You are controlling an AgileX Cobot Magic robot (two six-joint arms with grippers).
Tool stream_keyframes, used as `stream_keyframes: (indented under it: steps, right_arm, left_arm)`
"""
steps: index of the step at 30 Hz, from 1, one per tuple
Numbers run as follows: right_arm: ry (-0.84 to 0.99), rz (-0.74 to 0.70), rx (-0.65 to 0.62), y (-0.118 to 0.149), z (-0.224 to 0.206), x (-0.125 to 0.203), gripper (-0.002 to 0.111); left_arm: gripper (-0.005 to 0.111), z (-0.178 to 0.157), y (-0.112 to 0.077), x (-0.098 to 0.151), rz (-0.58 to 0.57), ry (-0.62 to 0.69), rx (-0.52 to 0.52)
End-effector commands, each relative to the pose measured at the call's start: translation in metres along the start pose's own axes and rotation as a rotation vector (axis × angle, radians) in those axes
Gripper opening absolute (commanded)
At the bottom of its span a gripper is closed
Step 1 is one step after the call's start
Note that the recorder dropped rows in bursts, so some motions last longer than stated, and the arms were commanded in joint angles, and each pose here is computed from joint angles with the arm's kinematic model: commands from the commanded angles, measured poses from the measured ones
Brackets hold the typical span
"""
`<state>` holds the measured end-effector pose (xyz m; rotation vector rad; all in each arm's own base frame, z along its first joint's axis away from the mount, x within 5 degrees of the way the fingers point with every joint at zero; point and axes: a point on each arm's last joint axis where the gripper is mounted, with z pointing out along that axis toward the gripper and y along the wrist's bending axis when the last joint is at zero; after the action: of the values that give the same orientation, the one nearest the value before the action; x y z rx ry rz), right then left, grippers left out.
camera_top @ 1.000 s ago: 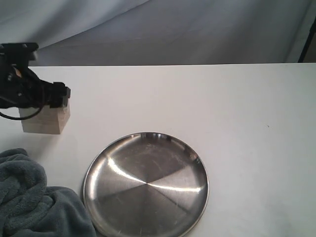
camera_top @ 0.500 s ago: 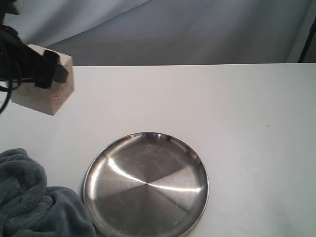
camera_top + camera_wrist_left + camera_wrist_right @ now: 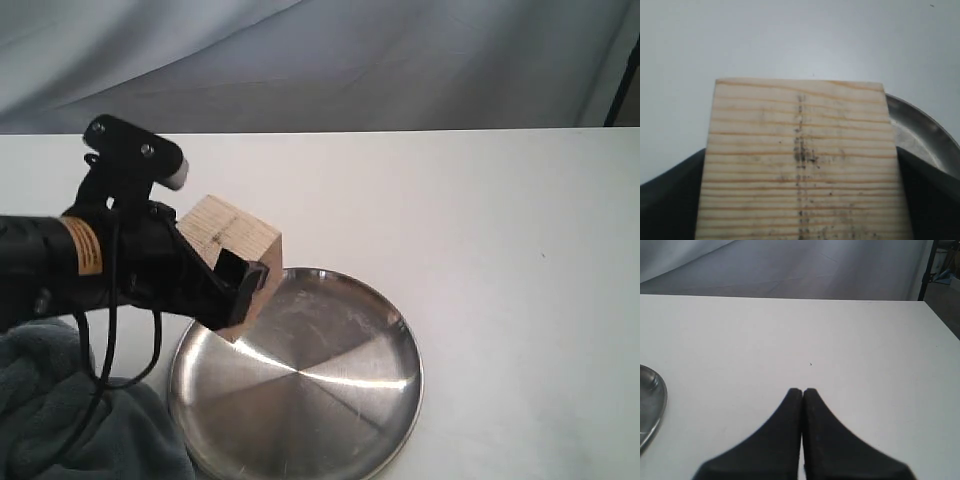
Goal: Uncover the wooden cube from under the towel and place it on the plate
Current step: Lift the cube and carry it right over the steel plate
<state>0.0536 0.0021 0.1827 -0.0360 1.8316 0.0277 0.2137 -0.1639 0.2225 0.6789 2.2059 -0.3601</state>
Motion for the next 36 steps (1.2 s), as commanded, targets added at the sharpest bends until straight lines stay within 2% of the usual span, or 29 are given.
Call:
stream_keyframes:
  steps: [1,16,24,28,30,32,34,36]
  right_arm:
    - [-0.004,0.002,0.007,0.000,0.000,0.001,0.000]
    - [-0.004,0.002,0.007,0.000,0.000,0.001,0.000]
    - [-0.004,0.002,0.007,0.000,0.000,0.001,0.000]
    - [-0.004,0.002,0.007,0.000,0.000,0.001,0.000]
    - [-0.004,0.002,0.007,0.000,0.000,0.001,0.000]
    - [-0.004,0.002,0.007,0.000,0.000,0.001,0.000]
    - [-0.004,0.002,0.007,0.000,0.000,0.001,0.000]
    - [-0.004,0.002,0.007,0.000,0.000,0.001,0.000]
  left_arm:
    - [0.000,0.002,-0.008,0.009,0.065,-0.149,0.052]
    - [0.000,0.054,-0.011,0.038,0.062,-0.063,0.093]
    - [0.000,0.055,-0.023,0.038,0.087,-0.081,0.224]
    - [0.000,0.055,-0.023,0.041,0.050,-0.050,0.228]
    - [0.000,0.057,-0.021,0.045,-0.018,0.001,0.202]
    - [0.000,0.061,-0.021,0.048,-0.020,0.015,0.204]
    - [0.000,0.066,-0.027,0.055,-0.014,0.046,0.216]
    - [0.000,0.068,-0.040,0.060,0.031,0.062,0.253]
